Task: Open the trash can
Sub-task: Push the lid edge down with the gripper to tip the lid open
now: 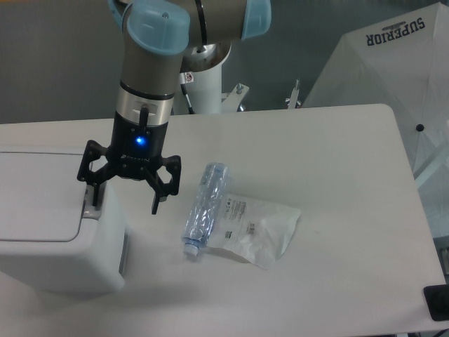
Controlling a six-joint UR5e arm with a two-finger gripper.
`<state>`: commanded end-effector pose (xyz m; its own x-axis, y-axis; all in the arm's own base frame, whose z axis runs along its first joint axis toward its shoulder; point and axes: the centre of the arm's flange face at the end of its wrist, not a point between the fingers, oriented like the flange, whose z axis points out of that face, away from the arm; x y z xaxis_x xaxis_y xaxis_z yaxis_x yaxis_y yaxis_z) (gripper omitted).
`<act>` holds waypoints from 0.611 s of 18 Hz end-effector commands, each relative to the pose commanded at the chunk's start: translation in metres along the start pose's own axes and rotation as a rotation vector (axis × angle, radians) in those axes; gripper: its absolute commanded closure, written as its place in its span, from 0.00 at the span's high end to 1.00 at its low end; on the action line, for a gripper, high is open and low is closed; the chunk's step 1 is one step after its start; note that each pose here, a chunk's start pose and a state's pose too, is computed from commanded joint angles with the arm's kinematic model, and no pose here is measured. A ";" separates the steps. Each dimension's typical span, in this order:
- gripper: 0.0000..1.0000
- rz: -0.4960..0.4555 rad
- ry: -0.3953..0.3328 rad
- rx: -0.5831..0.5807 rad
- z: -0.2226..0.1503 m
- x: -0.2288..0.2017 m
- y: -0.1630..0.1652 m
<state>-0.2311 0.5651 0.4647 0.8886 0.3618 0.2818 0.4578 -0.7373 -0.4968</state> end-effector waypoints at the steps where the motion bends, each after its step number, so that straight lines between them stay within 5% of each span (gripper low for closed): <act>1: 1.00 -0.001 0.000 0.001 0.000 0.000 0.000; 7: 1.00 0.018 -0.011 0.064 -0.026 0.002 -0.020; 11: 1.00 -0.046 -0.062 0.133 -0.061 -0.046 -0.036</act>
<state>-0.2902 0.5405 0.5201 0.8649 0.4307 0.2577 0.4939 -0.6386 -0.5901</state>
